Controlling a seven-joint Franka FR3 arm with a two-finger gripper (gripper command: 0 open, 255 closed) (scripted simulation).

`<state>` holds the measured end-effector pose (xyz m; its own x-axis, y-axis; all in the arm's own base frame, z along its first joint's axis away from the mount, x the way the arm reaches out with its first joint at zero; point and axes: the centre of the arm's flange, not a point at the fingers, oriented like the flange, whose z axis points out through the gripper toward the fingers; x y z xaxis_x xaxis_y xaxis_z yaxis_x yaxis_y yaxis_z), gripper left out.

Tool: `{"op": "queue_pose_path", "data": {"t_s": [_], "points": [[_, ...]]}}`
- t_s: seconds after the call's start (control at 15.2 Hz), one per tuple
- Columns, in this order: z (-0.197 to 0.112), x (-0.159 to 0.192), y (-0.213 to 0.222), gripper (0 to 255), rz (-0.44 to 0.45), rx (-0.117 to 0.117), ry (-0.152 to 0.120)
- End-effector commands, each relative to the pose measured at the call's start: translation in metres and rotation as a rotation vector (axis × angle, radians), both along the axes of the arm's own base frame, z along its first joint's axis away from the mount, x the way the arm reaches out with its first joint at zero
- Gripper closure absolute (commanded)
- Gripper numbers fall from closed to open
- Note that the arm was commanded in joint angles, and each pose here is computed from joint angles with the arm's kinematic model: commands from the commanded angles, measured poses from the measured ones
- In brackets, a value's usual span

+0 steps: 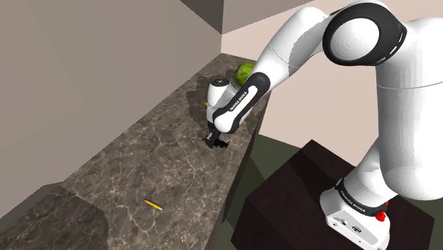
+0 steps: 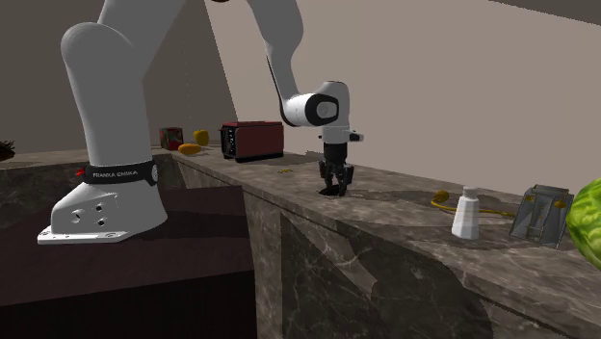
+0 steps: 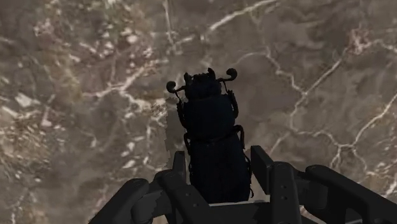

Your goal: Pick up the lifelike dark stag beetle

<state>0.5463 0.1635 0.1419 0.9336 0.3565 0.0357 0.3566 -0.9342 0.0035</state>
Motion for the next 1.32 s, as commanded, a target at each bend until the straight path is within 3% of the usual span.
{"op": "queue_pose_path", "data": {"t_s": [0.0,0.33,1.25], "points": [[-0.003,0.0,-0.005,255,-0.007,-0.004,0.003],[-0.004,0.001,-0.004,255,-0.007,-0.004,0.003],[0.07,0.001,-0.004,255,-0.007,-0.004,0.003]]}}
